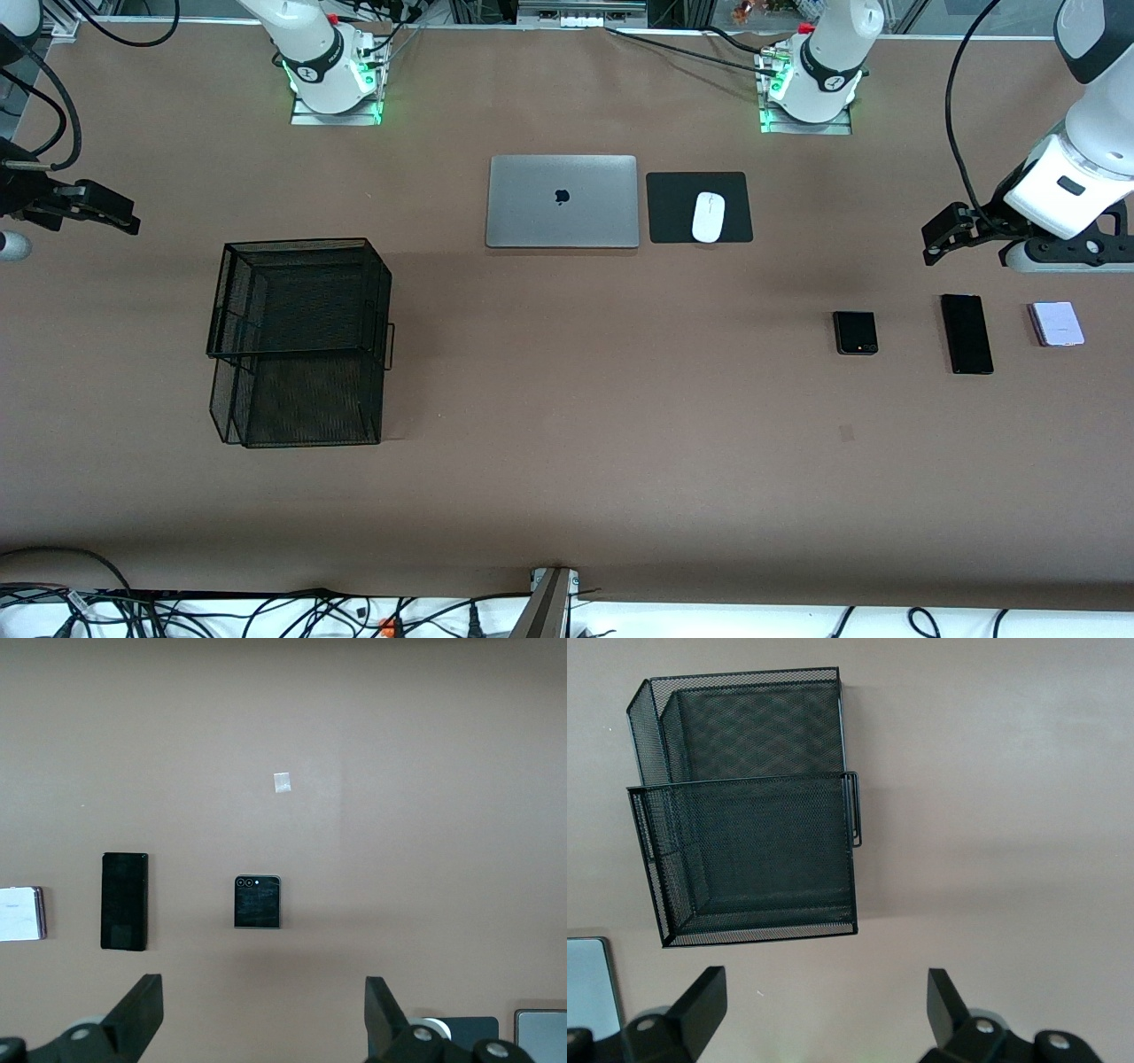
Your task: Place phones with both arms
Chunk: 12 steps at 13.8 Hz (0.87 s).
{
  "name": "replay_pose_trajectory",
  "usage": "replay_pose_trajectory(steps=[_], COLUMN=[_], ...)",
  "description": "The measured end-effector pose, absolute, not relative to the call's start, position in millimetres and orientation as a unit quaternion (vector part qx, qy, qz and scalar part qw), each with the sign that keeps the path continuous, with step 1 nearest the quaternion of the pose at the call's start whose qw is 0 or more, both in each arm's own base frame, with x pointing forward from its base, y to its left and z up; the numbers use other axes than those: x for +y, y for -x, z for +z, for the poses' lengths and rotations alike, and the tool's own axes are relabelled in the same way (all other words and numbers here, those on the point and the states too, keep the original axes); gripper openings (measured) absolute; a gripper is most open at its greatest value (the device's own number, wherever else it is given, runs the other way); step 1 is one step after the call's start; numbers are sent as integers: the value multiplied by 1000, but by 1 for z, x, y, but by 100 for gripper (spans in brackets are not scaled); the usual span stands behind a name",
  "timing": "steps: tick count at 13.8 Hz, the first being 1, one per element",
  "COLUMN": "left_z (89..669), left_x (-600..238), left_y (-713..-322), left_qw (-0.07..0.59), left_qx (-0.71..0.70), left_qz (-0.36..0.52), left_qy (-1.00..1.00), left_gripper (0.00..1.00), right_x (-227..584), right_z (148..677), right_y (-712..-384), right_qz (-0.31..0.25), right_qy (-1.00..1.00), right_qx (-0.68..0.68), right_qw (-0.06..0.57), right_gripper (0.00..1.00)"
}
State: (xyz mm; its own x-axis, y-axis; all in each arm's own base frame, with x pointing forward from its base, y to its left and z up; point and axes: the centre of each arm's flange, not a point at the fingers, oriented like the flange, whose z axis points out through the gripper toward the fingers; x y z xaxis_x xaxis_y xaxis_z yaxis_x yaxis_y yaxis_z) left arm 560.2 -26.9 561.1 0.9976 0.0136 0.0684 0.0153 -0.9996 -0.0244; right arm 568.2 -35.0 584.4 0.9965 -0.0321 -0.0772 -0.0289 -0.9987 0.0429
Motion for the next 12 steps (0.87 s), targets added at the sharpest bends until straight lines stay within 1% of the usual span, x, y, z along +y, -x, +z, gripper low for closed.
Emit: replay_pose_trajectory(steps=[4,12], left_z=[558,561], left_x=[-27,-29], left_y=[-557,-557], left_qw=[14,14], left_qx=[-7,-6], left_qz=[-17,-17], left_qy=[1000,1000], left_gripper=[100,100], right_x=[-35,-35], right_z=[584,584], right_y=[-568,-568], right_qz=[-39,-39], right_qy=[-999,-999], right_qx=[-15,-15], right_qw=[21,21], right_gripper=[100,100])
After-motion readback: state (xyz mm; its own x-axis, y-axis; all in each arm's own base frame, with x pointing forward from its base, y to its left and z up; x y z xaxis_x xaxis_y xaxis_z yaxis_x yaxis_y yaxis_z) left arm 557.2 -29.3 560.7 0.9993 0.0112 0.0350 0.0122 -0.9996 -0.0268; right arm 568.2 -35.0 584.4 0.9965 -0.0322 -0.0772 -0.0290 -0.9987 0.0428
